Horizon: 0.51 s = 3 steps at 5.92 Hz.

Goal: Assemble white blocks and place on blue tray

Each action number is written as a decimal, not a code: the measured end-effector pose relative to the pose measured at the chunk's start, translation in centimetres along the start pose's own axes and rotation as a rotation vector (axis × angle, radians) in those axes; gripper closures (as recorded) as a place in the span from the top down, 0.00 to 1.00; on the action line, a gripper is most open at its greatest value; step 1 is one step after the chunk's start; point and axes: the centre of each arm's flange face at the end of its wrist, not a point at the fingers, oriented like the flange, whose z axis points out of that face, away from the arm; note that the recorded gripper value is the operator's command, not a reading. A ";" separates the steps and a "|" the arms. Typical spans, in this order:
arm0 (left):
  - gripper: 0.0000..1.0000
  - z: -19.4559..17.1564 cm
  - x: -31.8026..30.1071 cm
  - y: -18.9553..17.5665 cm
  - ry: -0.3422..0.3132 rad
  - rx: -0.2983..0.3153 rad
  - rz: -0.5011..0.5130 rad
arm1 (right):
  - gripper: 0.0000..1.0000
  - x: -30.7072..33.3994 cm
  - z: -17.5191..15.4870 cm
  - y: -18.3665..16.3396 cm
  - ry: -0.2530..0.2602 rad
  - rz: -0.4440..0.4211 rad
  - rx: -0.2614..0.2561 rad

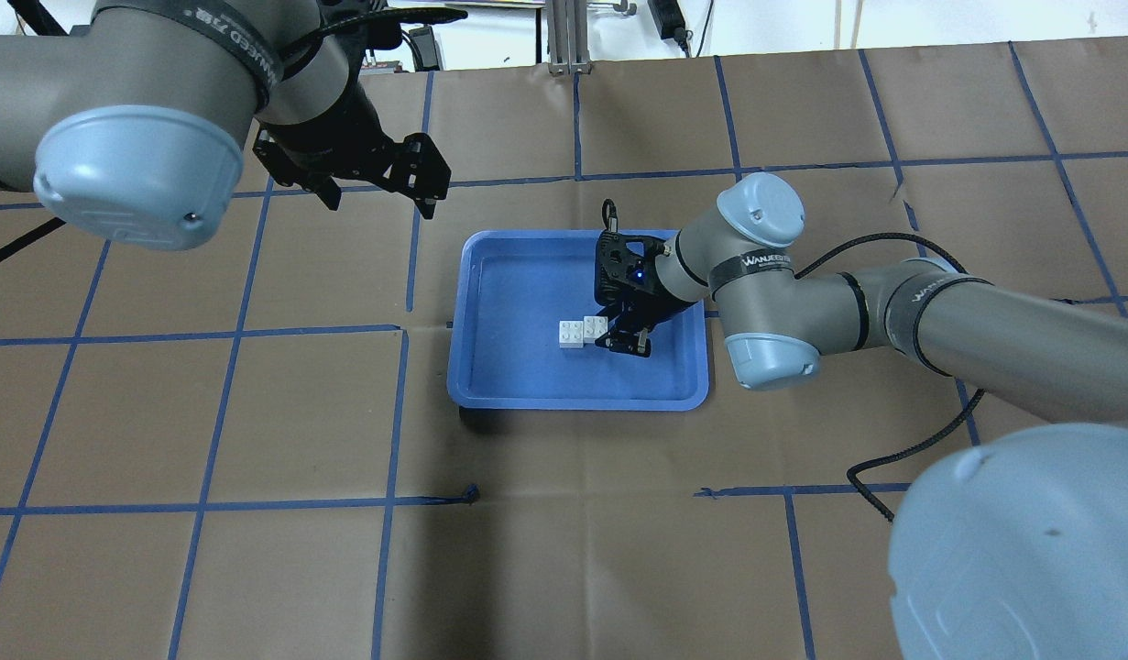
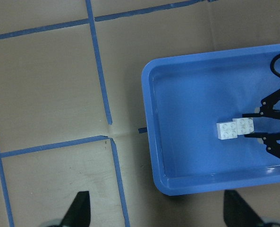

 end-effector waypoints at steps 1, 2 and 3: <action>0.99 0.0 0.0 0.0 0.000 0.000 0.000 | 0.99 0.0 0.0 0.0 0.000 0.000 0.002; 0.99 0.0 0.0 0.0 -0.001 -0.001 0.000 | 1.00 0.1 -0.1 -0.1 0.002 0.001 0.003; 0.99 0.1 0.0 0.0 -0.001 -0.001 0.000 | 1.00 0.2 -0.3 -0.2 0.007 0.000 0.003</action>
